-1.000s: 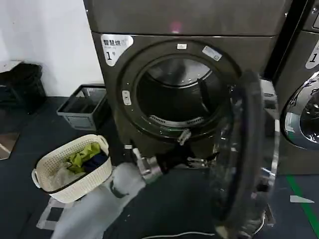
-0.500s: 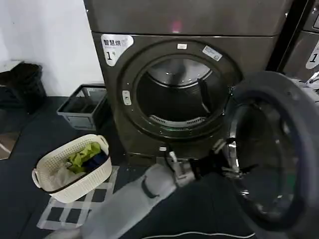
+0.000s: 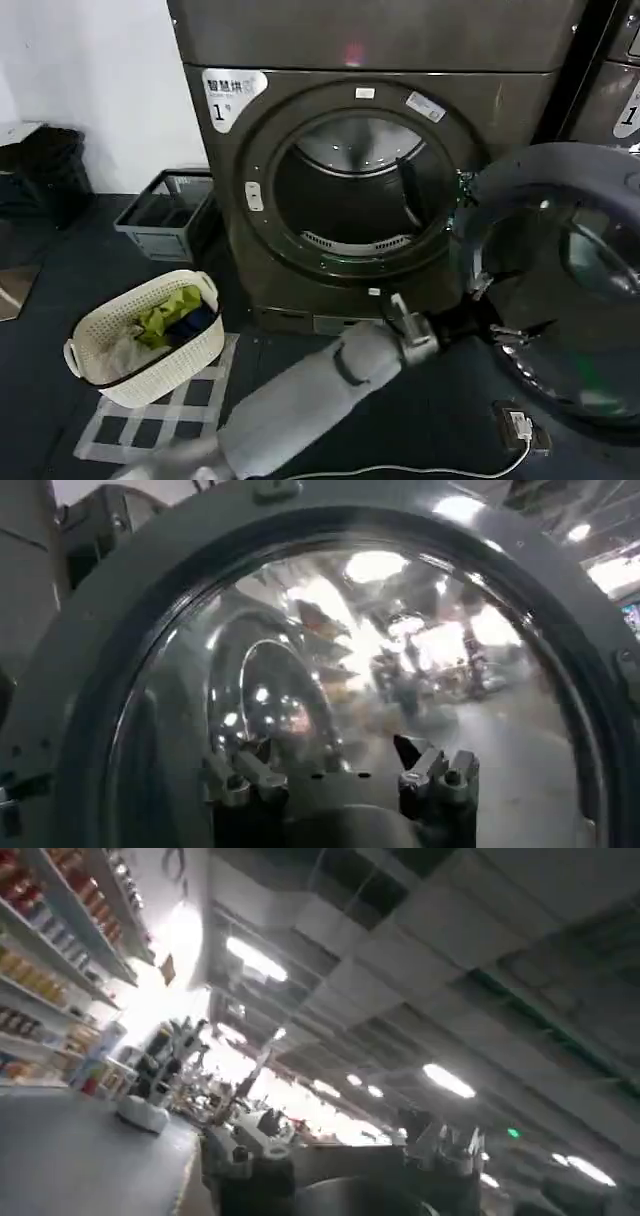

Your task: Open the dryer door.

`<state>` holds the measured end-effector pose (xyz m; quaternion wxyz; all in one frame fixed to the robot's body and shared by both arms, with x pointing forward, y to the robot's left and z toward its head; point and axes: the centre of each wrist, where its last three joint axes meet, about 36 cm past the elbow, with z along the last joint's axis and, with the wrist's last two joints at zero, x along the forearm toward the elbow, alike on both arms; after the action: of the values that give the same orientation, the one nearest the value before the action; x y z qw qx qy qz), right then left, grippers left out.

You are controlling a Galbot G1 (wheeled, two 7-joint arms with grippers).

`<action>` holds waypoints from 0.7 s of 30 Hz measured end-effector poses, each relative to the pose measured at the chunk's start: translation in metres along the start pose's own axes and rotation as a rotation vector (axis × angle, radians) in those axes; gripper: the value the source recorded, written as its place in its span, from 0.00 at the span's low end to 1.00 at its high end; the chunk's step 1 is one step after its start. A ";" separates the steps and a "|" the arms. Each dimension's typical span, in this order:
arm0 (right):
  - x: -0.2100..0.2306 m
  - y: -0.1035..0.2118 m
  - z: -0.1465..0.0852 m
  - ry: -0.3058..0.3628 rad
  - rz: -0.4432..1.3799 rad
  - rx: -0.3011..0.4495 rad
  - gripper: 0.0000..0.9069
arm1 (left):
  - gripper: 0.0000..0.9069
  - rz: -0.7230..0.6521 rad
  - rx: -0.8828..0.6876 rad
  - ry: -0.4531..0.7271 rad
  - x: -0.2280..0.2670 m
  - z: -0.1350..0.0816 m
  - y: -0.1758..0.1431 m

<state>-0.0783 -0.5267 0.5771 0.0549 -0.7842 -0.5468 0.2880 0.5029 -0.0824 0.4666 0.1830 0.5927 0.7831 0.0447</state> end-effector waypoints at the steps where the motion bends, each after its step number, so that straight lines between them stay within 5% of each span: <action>1: 0.000 0.000 0.000 0.000 0.005 -0.009 1.00 | 1.00 -0.007 0.001 0.003 -0.004 0.000 0.001; 12: -0.002 -0.009 -0.012 0.017 0.073 -0.034 1.00 | 1.00 -0.043 0.076 0.104 -0.019 -0.003 -0.006; 21: -0.004 -0.010 -0.006 0.033 0.074 -0.029 1.00 | 1.00 0.025 0.133 0.073 0.005 -0.030 -0.020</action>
<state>-0.0843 -0.5245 0.5877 0.0416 -0.8093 -0.5206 0.2689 0.4736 -0.0790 0.4874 0.1142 0.6112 0.7830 0.0164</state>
